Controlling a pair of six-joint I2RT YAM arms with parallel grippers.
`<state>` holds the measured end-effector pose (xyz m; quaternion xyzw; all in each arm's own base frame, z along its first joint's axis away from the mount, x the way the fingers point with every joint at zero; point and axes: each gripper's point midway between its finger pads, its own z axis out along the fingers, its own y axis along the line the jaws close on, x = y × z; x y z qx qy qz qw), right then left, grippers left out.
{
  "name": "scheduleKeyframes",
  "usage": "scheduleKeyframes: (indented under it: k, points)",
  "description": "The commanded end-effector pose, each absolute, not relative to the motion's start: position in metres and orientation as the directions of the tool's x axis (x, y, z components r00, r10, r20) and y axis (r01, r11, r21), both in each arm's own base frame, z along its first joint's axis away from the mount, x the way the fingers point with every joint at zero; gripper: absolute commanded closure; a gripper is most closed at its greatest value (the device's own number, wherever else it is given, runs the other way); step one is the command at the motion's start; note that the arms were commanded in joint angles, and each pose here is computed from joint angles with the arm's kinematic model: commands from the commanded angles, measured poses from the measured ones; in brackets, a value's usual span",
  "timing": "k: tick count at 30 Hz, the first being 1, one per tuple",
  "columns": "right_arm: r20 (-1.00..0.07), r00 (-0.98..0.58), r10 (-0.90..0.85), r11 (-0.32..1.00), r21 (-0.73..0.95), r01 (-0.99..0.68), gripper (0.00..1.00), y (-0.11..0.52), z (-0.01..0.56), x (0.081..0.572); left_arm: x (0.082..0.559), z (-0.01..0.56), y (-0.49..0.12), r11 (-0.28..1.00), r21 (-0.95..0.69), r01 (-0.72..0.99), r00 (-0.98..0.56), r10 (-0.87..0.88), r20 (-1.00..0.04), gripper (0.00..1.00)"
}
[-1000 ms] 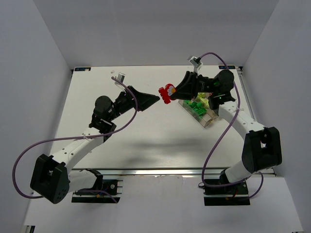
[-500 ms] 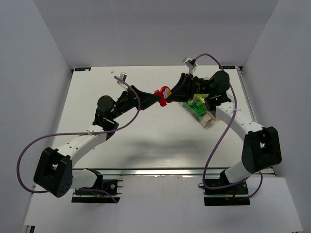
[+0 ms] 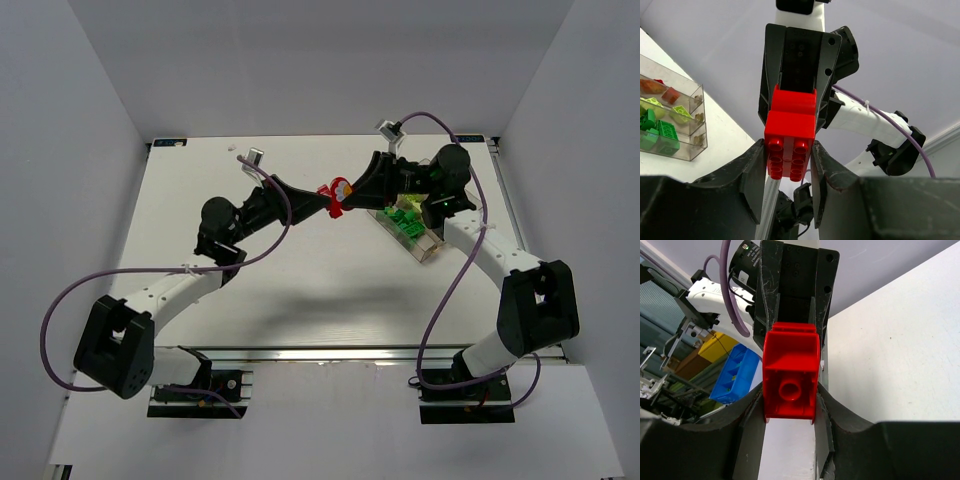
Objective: Sort the legos into containers by color
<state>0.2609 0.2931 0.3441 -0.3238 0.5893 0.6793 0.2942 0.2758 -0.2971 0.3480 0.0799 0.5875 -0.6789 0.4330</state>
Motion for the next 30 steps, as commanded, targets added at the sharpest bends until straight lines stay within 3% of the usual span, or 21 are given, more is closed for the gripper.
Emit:
scheduleKeyframes:
  k: [1,10,11,13,15,16,19,23,25,30]
  points:
    - [-0.834,-0.55,0.032,-0.141,0.541,-0.829,1.0,0.293,0.35,0.262,0.267,0.352,-0.298,0.025,-0.726,0.687,-0.63,-0.479,-0.612,1.0]
    - [-0.854,-0.511,0.097,0.007,0.514,-0.858,1.0,0.245,0.354,0.321,0.278,0.332,-0.265,0.089,-0.759,0.645,-0.621,-0.518,-0.588,1.0]
    - [-0.888,-0.449,0.102,0.038,0.455,-0.89,1.0,0.24,0.356,0.331,0.278,0.332,-0.262,0.097,-0.758,0.645,-0.616,-0.521,-0.591,1.0]
    - [-0.847,-0.52,0.109,0.173,0.531,-0.83,1.0,0.227,0.338,0.355,0.279,0.327,-0.258,0.113,-0.766,0.633,-0.619,-0.521,-0.588,1.0]
    - [-0.93,-0.364,0.043,0.342,0.356,-0.87,1.0,0.213,0.332,0.386,0.279,0.327,-0.257,0.123,-0.764,0.633,-0.615,-0.519,-0.593,1.0]
    - [-0.899,-0.438,0.006,0.483,0.386,-0.786,1.0,0.2,0.305,0.398,0.281,0.325,-0.257,0.135,-0.765,0.63,-0.615,-0.514,-0.598,1.0]
    - [-0.913,-0.387,-0.128,0.68,0.203,-0.704,1.0,0.161,0.278,0.426,0.285,0.322,-0.258,0.164,-0.768,0.619,-0.619,-0.501,-0.605,1.0]
    - [-0.867,-0.432,-0.247,0.809,0.061,-0.585,1.0,0.101,0.247,0.459,0.289,0.32,-0.258,0.2,-0.768,0.609,-0.617,-0.489,-0.616,1.0]
    - [-0.855,-0.418,-0.309,0.83,-0.027,-0.558,1.0,0.075,0.25,0.476,0.291,0.316,-0.258,0.222,-0.768,0.601,-0.619,-0.477,-0.623,1.0]
    - [-0.711,-0.568,-0.415,0.849,-0.079,-0.522,1.0,0.01,0.2,0.499,0.292,0.317,-0.259,0.228,-0.767,0.6,-0.622,-0.471,-0.626,1.0]
